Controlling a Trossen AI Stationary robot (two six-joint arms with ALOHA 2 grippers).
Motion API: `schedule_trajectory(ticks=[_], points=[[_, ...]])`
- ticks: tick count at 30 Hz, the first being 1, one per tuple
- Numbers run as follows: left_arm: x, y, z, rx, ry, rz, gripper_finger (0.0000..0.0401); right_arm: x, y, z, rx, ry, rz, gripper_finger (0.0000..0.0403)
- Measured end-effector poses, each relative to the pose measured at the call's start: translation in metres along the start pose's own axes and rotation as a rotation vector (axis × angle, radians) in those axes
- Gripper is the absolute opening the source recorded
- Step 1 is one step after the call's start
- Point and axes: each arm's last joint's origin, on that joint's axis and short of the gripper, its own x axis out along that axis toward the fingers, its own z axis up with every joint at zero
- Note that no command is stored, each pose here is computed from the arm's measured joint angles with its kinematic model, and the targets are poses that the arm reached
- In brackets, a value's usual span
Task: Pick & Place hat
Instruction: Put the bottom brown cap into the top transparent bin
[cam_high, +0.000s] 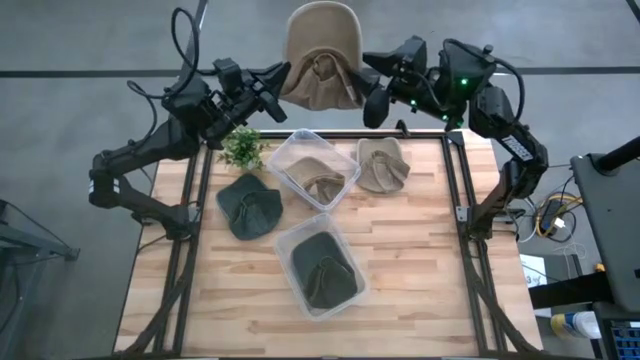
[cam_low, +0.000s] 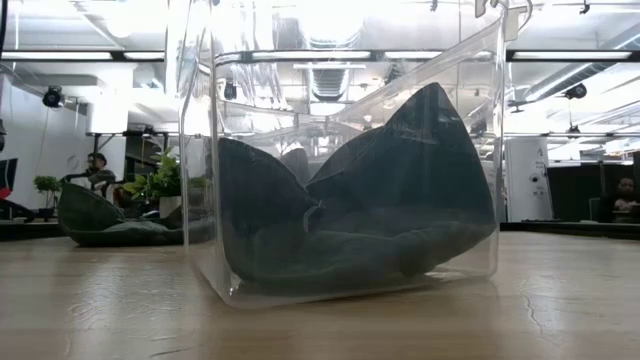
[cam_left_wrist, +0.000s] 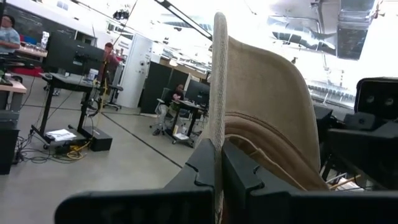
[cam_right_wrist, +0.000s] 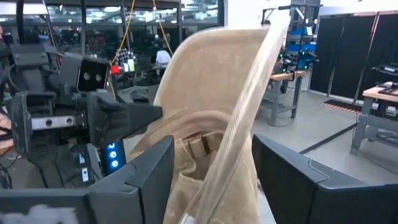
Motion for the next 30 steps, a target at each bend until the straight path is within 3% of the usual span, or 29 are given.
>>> schedule_trajectory(ticks=[6,12,20,30], points=[[0.0,0.0,0.0,-0.006,0.001,0.002,0.0005,-0.003,-0.001,0.004,-0.019,-0.023,-0.001,0.0154],[0.0,0.0,-0.001,-0.014,0.004,0.003,0.0005,-0.004,-0.002,0.0,-0.056,0.017,-0.014,0.003],[0.0,0.0,-0.001,-0.029,0.013,-0.025,0.0009,-0.005,-0.005,0.0,-0.071,0.025,-0.024,0.0011],[-0.003,-0.001,0.0,-0.028,0.031,-0.06,0.0072,-0.014,-0.007,0.001,-0.093,0.057,-0.004,0.0009]])
